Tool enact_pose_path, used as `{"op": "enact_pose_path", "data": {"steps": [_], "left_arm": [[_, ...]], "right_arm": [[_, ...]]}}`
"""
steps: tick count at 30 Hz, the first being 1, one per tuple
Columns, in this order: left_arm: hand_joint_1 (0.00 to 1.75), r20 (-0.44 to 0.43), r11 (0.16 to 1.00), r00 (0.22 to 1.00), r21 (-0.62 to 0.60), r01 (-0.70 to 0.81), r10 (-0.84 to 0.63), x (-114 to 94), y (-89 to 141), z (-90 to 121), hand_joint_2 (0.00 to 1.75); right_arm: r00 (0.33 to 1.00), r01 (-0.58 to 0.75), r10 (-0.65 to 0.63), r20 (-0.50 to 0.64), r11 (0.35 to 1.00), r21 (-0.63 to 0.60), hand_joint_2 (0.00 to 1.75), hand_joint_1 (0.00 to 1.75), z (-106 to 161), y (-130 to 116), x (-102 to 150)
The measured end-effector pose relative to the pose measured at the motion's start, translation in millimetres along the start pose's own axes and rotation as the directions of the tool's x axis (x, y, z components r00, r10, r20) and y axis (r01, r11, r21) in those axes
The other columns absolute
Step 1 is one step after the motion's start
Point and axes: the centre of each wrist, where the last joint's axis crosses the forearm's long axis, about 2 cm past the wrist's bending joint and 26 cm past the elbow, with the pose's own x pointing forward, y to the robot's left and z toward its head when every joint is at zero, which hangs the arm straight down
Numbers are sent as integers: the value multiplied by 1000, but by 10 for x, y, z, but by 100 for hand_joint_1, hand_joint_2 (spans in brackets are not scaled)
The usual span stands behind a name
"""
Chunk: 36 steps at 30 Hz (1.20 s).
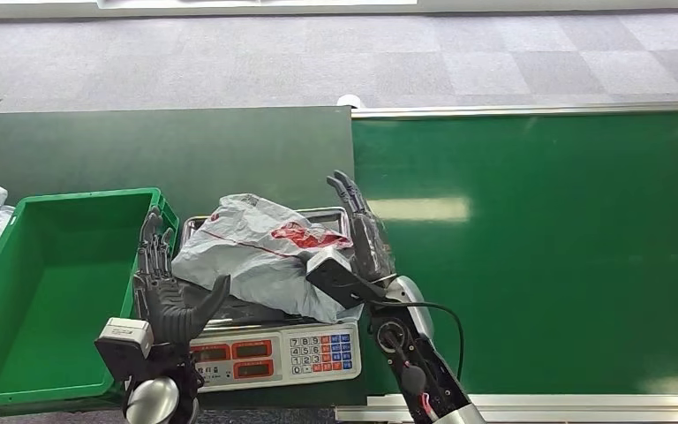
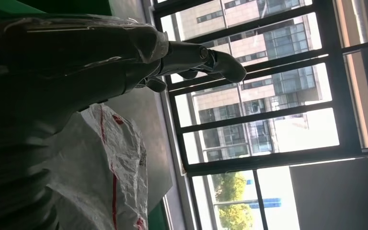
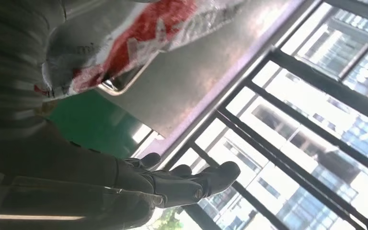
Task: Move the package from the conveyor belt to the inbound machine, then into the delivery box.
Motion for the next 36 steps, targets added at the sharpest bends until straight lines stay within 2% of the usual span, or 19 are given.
{"op": "enact_pose_path", "data": {"steps": [3,9,15,23,36], "left_arm": [[0,1,1000,1000,-9,-2,2,9,-23,13,175],[0,7,999,1000,-47,-12,12,28,-106,19,175],[0,-4,994,999,-108,-32,32,29,-249,27,175],[0,-50,969,990,-213,122,-135,-34,-461,-54,175],[0,-61,907,951,-325,267,-302,-268,-838,-469,175]], "right_arm": [[998,61,-56,38,987,-149,175,0,19,-104,81],[986,139,-100,130,930,-340,175,0,127,-245,201],[975,179,-97,199,873,-453,175,0,265,-301,279],[965,210,-94,246,838,-503,175,0,329,-290,340],[952,242,-114,283,848,-472,175,0,264,-219,454]]}}
